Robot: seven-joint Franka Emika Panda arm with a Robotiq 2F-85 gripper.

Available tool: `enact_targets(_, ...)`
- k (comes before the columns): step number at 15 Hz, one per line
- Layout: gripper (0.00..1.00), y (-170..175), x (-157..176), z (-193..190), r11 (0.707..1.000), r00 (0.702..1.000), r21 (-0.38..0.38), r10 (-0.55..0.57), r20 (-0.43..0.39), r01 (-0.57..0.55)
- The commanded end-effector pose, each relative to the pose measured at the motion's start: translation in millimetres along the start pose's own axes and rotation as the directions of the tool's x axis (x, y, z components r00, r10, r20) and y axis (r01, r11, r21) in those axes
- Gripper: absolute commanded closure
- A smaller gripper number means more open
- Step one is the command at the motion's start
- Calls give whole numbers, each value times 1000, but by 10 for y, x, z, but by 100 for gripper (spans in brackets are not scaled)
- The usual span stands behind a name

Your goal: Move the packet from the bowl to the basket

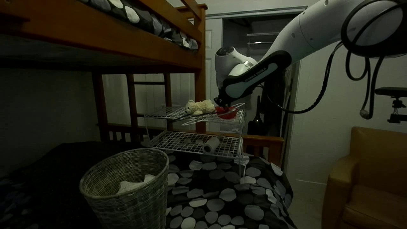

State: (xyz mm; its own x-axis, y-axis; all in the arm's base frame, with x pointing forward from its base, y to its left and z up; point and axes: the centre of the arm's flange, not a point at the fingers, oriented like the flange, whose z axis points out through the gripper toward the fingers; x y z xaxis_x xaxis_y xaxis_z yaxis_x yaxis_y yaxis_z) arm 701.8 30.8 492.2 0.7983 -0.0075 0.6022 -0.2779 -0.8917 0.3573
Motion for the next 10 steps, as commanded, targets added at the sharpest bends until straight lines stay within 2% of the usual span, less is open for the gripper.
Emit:
enact_targets(1,100,-29,-7,9,1000,1000,-16,13,-21,-13)
enact_targets(6,99,81,144,-248,1000,997,-13,11,-73,-12)
enact_targets(10,98,253,314,-711,996,992,76,48,-115,-40)
